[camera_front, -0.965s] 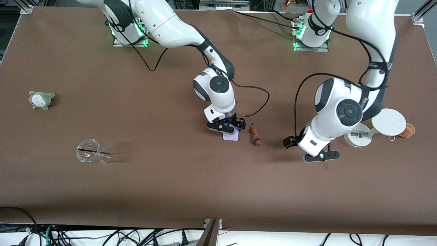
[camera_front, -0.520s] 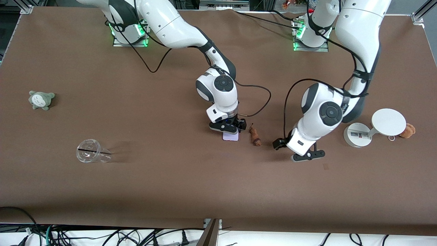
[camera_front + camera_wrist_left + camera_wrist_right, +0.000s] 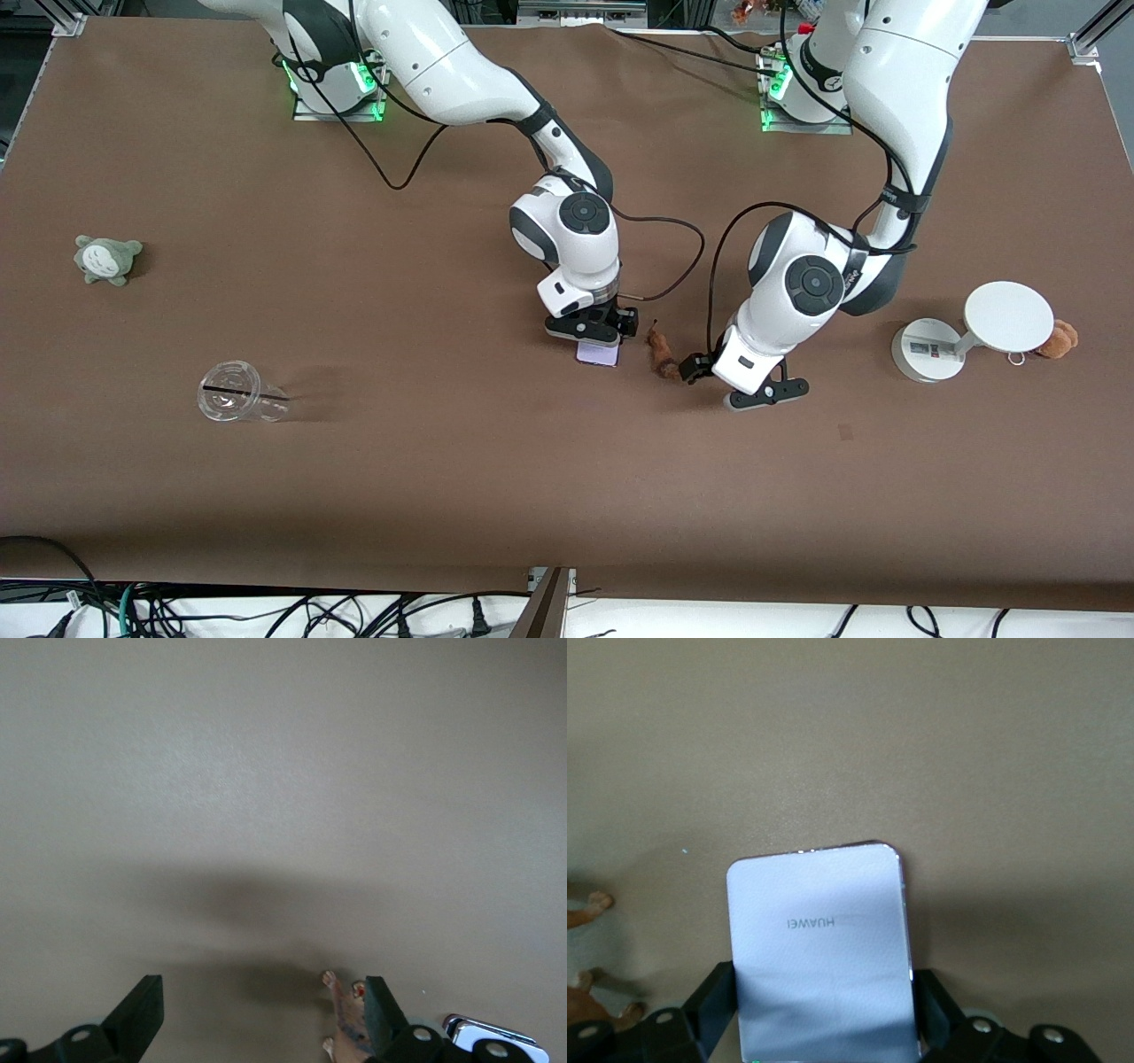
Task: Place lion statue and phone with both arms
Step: 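Grasp the white phone with the right gripper while the left gripper reaches the lion, then carry the phone toward the glass cup while the left gripper lifts the lion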
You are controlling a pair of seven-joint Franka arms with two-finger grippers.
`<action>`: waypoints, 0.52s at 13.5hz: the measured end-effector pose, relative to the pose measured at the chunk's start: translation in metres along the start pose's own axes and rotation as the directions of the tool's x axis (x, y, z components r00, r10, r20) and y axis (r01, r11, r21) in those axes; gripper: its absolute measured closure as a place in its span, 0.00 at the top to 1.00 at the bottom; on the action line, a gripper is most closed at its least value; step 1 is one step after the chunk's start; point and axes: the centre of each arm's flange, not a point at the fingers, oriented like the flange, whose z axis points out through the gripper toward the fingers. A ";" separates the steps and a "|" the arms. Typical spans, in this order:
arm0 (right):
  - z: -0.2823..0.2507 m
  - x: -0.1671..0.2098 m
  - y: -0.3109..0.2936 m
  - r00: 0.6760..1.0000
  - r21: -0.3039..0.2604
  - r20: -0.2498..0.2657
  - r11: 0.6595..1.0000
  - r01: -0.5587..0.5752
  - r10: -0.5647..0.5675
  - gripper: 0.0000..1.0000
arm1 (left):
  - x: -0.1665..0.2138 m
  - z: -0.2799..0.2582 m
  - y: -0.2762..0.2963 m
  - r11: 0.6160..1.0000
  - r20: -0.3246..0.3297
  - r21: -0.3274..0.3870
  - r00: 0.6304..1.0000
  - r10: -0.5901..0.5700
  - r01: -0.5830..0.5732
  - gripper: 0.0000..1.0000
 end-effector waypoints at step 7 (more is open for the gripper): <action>-0.040 0.075 0.037 0.986 -0.130 0.055 0.978 0.164 -0.158 0.86 | -0.004 0.008 0.005 1.000 -0.006 -0.005 1.000 -0.013 0.013 1.00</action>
